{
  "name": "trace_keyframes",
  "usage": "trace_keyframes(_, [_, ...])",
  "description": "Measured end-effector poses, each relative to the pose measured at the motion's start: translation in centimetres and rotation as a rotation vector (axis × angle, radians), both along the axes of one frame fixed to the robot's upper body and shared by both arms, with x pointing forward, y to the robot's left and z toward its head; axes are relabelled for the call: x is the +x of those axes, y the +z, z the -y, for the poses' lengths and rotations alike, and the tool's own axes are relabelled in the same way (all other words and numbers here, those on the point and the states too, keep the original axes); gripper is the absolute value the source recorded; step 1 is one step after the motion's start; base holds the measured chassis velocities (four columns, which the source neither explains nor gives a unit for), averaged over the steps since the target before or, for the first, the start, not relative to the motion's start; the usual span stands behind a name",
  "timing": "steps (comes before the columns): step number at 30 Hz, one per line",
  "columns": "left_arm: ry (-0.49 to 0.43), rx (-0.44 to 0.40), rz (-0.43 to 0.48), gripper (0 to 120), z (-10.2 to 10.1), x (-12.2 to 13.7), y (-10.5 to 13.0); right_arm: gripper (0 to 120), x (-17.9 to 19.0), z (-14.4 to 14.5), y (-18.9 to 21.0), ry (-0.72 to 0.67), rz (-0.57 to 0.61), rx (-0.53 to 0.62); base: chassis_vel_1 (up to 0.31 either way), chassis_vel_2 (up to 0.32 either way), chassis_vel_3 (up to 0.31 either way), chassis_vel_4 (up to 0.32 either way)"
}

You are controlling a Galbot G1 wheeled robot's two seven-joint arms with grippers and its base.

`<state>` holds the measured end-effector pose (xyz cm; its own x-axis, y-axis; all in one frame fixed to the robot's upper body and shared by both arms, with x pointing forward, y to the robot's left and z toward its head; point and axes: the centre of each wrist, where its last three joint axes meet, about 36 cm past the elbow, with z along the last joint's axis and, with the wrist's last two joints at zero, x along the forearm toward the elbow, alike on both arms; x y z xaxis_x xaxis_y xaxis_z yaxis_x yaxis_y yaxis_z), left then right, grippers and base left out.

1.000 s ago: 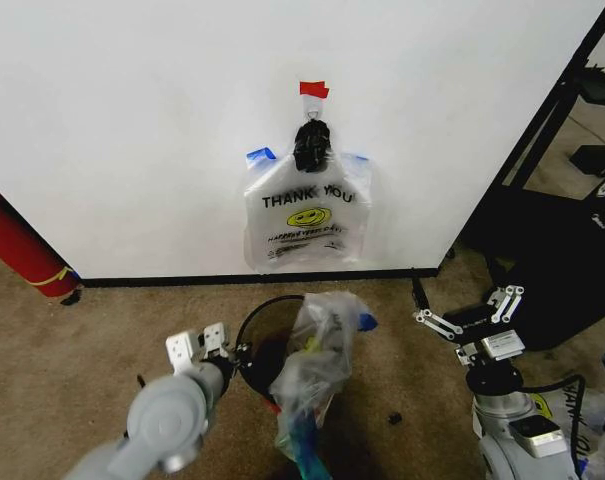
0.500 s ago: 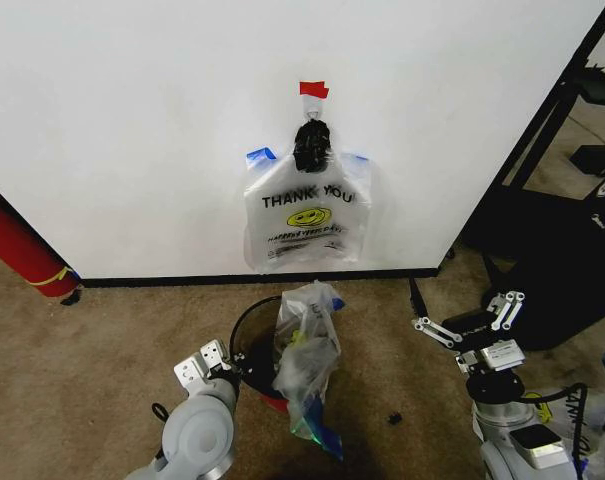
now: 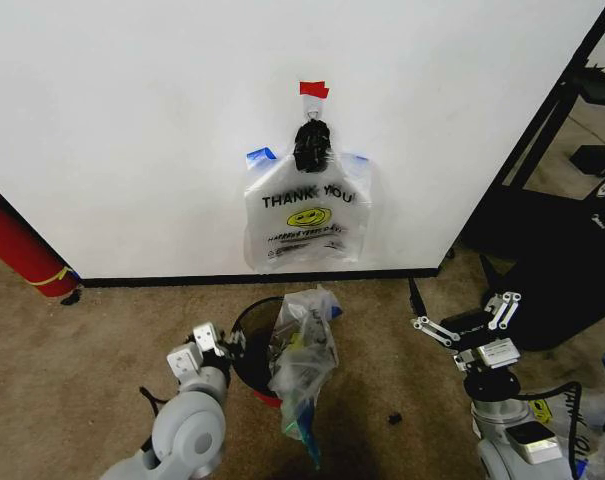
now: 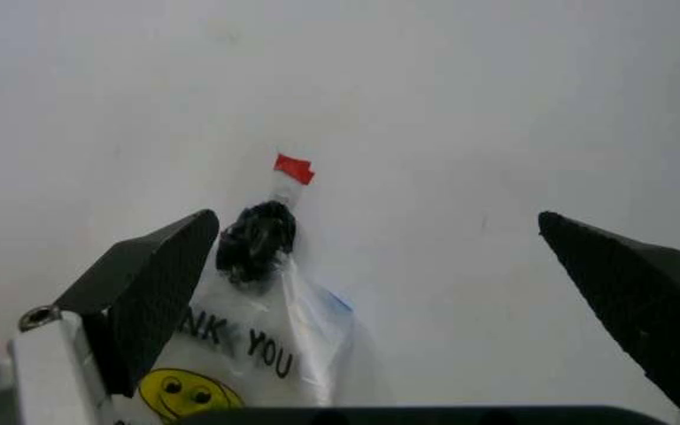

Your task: Pick up the garbage bag from the wall and place it over the trash bin.

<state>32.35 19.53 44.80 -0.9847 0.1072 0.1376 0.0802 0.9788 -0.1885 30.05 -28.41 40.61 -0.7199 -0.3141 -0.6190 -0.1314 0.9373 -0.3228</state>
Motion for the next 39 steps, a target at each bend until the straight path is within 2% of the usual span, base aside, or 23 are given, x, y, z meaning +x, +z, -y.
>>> trace_keyframes(1, [-0.120, 0.074, 0.119, 64, -0.5, -0.3, 0.1, 100, 0.2, 0.2, -0.1, -0.035, -0.012, 0.002, 0.000, 0.000, 0.000, 0.000])
trace_keyframes(2, [-0.120, 0.074, 0.119, 64, -0.5, -0.3, 0.1, 100, 0.2, 0.2, -0.1, -0.035, -0.012, 0.002, 0.000, 0.000, 0.000, 0.000])
trace_keyframes(3, [-0.224, 0.140, 0.193, 69, -0.8, -0.6, 0.3, 100, 0.4, 0.4, -0.1, -0.084, -0.027, -0.003, 0.000, 0.000, 0.000, 0.000])
trace_keyframes(4, [-0.293, 0.177, 0.227, 72, -0.8, -0.8, 0.5, 100, 0.6, 0.5, -0.2, -0.130, -0.037, -0.007, 0.000, 0.000, 0.000, 0.000])
trace_keyframes(5, [-0.413, 0.221, 0.259, 77, -0.8, -1.2, 0.8, 100, 0.9, 0.8, -0.4, -0.223, -0.065, -0.011, 0.000, 0.000, 0.000, 0.000])
trace_keyframes(7, [-0.580, 0.263, 0.261, 85, -0.3, -1.3, 1.2, 100, 1.3, 1.4, -0.7, -0.393, -0.141, -0.017, 0.000, 0.000, 0.000, 0.000])
trace_keyframes(8, [-0.625, 0.275, 0.248, 89, 0.0, -1.0, 1.3, 100, 1.6, 1.7, -1.0, -0.466, -0.177, -0.015, 0.000, 0.000, 0.000, 0.000])
trace_keyframes(10, [-0.645, 0.277, 0.230, 92, 0.3, -0.8, 1.3, 100, 1.8, 2.0, -1.1, -0.515, -0.203, -0.013, 0.000, 0.000, 0.000, 0.000])
trace_keyframes(11, [-0.673, 0.271, 0.183, 97, 0.8, -0.2, 1.5, 100, 2.0, 2.3, -1.3, -0.560, -0.230, -0.009, 0.000, 0.000, 0.000, 0.000])
trace_keyframes(13, [-0.677, 0.252, 0.098, 100, 1.7, 0.4, 2.2, 100, 2.2, 2.6, -1.5, -0.585, -0.253, -0.004, 0.000, 0.000, 0.000, 0.000])
trace_keyframes(17, [-0.636, 0.179, -0.120, 97, 4.8, 0.6, 2.9, 100, 2.0, 2.4, -1.9, -0.584, -0.272, -0.002, 0.000, 0.000, 0.000, 0.000])
trace_keyframes(18, [-0.636, 0.179, -0.120, 97, 4.8, 0.6, 2.9, 100, 2.0, 2.4, -1.9, -0.584, -0.272, -0.002, 0.000, 0.000, 0.000, 0.000])
trace_keyframes(23, [-0.613, 0.184, -0.246, 94, 7.5, 0.5, 1.5, 100, 1.9, 1.9, -2.1, -0.566, -0.281, 0.003, 0.000, 0.000, 0.000, 0.000])
trace_keyframes(27, [-0.576, 0.247, -0.264, 93, 8.3, 0.7, -0.2, 100, 1.8, 1.5, -2.1, -0.546, -0.281, 0.009, 0.000, 0.000, 0.000, 0.000])
trace_keyframes(31, [-0.545, 0.303, -0.236, 77, 8.4, 1.2, -0.8, 100, 1.8, 1.3, -2.2, -0.535, -0.280, 0.016, 0.000, 0.000, 0.000, 0.000])
trace_keyframes(32, [-0.545, 0.303, -0.236, 77, 8.4, 1.2, -0.8, 100, 1.8, 1.3, -2.2, -0.535, -0.280, 0.016, 0.000, 0.000, 0.000, 0.000])
trace_keyframes(38, [-0.530, 0.315, -0.240, 51, 8.6, 1.3, -0.9, 100, 1.8, 0.9, -2.4, -0.522, -0.281, 0.023, 0.000, 0.000, 0.000, 0.000])
trace_keyframes(39, [-0.530, 0.315, -0.240, 51, 8.6, 1.3, -0.9, 100, 1.8, 0.9, -2.4, -0.522, -0.281, 0.023, 0.000, 0.000, 0.000, 0.000])
